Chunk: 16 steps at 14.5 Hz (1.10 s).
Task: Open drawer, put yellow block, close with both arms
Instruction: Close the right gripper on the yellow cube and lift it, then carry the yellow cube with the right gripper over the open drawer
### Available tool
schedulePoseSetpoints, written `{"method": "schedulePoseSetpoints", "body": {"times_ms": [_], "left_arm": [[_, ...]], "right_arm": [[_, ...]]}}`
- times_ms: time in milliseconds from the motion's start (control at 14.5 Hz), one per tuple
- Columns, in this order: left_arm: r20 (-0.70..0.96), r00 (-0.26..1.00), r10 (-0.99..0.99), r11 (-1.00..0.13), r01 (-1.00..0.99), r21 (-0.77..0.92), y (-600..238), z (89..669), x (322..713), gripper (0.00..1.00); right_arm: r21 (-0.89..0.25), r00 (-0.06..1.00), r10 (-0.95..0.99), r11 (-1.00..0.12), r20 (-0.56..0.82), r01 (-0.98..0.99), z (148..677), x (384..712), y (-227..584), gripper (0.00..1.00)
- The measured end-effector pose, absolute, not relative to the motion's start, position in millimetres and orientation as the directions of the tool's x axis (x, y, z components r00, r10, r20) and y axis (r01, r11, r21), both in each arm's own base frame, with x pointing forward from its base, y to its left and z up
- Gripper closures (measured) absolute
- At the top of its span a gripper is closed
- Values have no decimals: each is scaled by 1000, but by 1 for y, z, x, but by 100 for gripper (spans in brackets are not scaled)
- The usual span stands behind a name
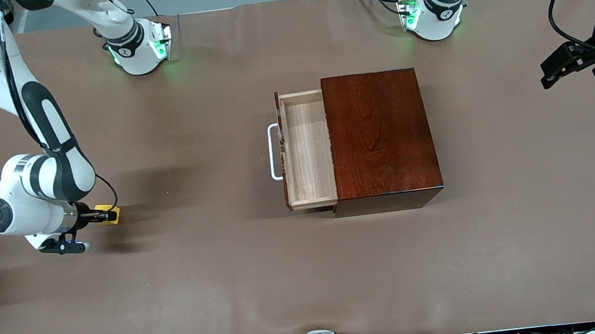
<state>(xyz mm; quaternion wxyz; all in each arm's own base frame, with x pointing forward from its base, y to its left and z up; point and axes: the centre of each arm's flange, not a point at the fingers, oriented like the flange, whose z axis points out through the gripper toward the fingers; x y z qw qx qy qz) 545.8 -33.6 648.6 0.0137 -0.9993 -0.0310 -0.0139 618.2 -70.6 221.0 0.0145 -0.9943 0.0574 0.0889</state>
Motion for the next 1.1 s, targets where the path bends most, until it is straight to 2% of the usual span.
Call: {"method": "schedulePoseSetpoints", "body": {"times_ms": [552,1105], "left_arm": [[30,998,61,-998,62,-27,-34,648,546,0],[29,998,59,-998,60,-27,-35,648,546,0]], "right_arm": [[-2,941,-259,-964,-216,-266,328,621,-8,44],[50,865,-415,-907,-283,-419,405,611,32,44]]}}
